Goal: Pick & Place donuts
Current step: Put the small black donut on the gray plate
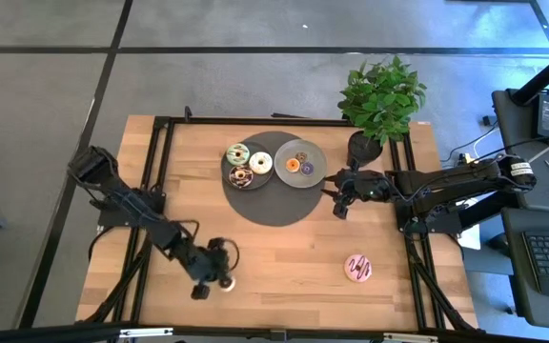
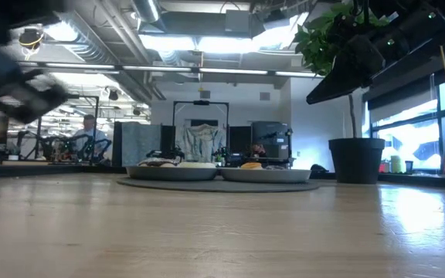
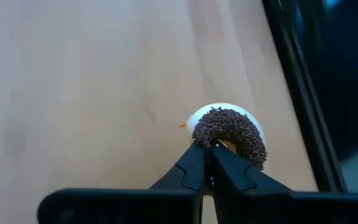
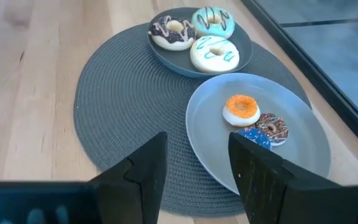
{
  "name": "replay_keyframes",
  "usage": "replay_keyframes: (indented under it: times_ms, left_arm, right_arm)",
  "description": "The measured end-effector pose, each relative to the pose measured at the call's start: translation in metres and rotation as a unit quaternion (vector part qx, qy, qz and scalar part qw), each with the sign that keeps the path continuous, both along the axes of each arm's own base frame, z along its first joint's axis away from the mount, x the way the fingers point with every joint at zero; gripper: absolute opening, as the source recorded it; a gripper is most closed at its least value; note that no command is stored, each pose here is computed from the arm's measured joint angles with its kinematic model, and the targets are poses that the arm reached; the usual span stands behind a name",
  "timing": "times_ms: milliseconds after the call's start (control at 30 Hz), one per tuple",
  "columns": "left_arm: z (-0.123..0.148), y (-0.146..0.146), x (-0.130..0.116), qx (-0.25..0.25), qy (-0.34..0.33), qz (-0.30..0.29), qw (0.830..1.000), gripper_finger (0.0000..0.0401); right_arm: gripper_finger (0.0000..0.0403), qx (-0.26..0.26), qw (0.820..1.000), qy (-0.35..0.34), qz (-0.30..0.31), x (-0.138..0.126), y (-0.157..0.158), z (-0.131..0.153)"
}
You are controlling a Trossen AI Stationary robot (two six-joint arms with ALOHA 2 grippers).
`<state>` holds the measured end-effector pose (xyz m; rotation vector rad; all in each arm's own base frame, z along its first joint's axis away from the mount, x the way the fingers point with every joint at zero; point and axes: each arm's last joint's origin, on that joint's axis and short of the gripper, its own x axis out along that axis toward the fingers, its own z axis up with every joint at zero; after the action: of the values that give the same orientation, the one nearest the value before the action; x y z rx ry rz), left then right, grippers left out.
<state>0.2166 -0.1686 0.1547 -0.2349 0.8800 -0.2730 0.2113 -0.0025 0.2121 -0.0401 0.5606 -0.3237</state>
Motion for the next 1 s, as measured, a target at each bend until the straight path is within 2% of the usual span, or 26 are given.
replay_keyframes:
  times_ms: [100,233,300,433,533,700,833,1000]
  left_arm:
    - [0.016,0.019,0.012,-0.005,-0.047,0.065,0.997,0.0009]
    - [0.030,0.058,0.029,-0.015,-0.079,0.168,0.982,0.0006]
    - [0.033,0.078,0.038,-0.013,-0.095,0.201,0.975,0.0005]
    - [0.038,0.116,0.061,0.026,-0.110,0.202,0.973,0.0005]
    - [0.047,0.143,0.082,0.036,-0.119,0.220,0.967,0.0004]
    - [0.048,0.180,0.110,0.080,-0.060,0.246,0.964,0.0004]
    - [0.033,0.192,0.131,0.108,-0.007,0.232,0.967,0.0004]
    - [0.011,0.195,0.156,0.113,0.041,0.219,0.968,0.0004]
  right_arm:
    - [0.0172,-0.002,1.000,-0.009,0.001,0.001,0.000,0.002]
    - [0.0172,-0.002,1.000,-0.028,0.002,0.003,0.000,0.005]
    - [0.0172,-0.008,0.999,-0.031,0.005,0.003,0.000,0.006]
    - [0.0172,-0.038,0.998,-0.034,0.023,0.005,0.000,0.008]
    - [0.0172,-0.053,0.997,-0.048,0.029,0.006,0.000,0.011]
    - [0.0172,-0.052,0.997,-0.060,0.025,0.007,-0.002,0.014]
    - [0.0172,-0.053,0.997,-0.060,0.019,0.007,-0.004,0.014]
    - [0.0172,-0.053,0.997,-0.060,0.011,0.007,-0.007,0.014]
